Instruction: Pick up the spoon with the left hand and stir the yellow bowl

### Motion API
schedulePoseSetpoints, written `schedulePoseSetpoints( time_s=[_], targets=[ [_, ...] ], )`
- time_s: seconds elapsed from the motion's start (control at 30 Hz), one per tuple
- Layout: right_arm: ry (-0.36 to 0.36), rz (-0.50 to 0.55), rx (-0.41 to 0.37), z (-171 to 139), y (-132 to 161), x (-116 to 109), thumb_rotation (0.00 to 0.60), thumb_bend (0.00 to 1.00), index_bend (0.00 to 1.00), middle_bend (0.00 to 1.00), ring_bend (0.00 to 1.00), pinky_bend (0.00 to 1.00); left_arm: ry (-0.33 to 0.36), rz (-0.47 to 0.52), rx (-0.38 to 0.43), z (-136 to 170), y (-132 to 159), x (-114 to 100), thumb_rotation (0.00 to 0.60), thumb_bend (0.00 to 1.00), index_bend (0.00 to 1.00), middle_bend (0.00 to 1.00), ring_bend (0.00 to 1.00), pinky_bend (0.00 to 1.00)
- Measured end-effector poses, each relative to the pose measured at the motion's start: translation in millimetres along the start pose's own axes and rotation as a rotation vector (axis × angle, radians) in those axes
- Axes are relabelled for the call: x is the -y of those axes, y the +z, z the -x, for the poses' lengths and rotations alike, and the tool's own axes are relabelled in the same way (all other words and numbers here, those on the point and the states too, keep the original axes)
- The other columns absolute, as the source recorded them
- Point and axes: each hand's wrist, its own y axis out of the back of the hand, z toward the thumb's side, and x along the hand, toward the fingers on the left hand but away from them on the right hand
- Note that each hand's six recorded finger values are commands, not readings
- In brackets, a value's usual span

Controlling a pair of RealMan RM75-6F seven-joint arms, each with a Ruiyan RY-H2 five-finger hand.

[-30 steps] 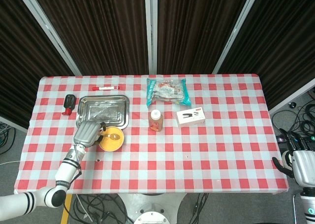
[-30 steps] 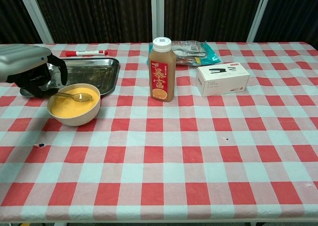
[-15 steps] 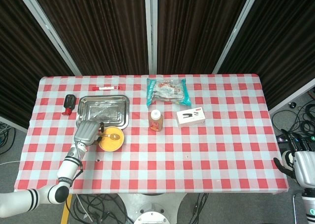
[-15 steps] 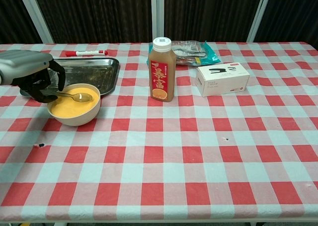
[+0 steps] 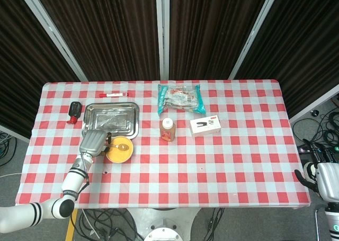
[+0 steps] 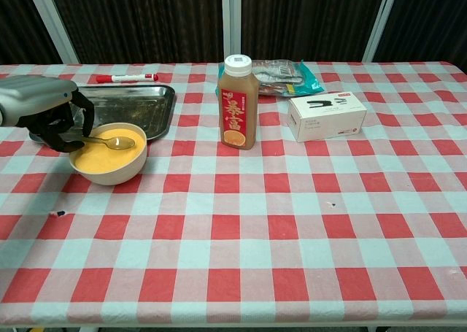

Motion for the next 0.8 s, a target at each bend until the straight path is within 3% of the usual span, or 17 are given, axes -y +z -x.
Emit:
schedulePoseSetpoints(
  time_s=[0.8],
  targets=[
    [0.003, 0.0, 0.003, -0.2, -0.8, 0.6, 0.6, 0.19, 0.1, 0.28, 0.13, 0.23, -0.015, 0.012, 0.006, -0.2, 0.6, 1.1, 0.6, 0.38, 0.61, 1.0, 1.0, 1.0]
  ],
)
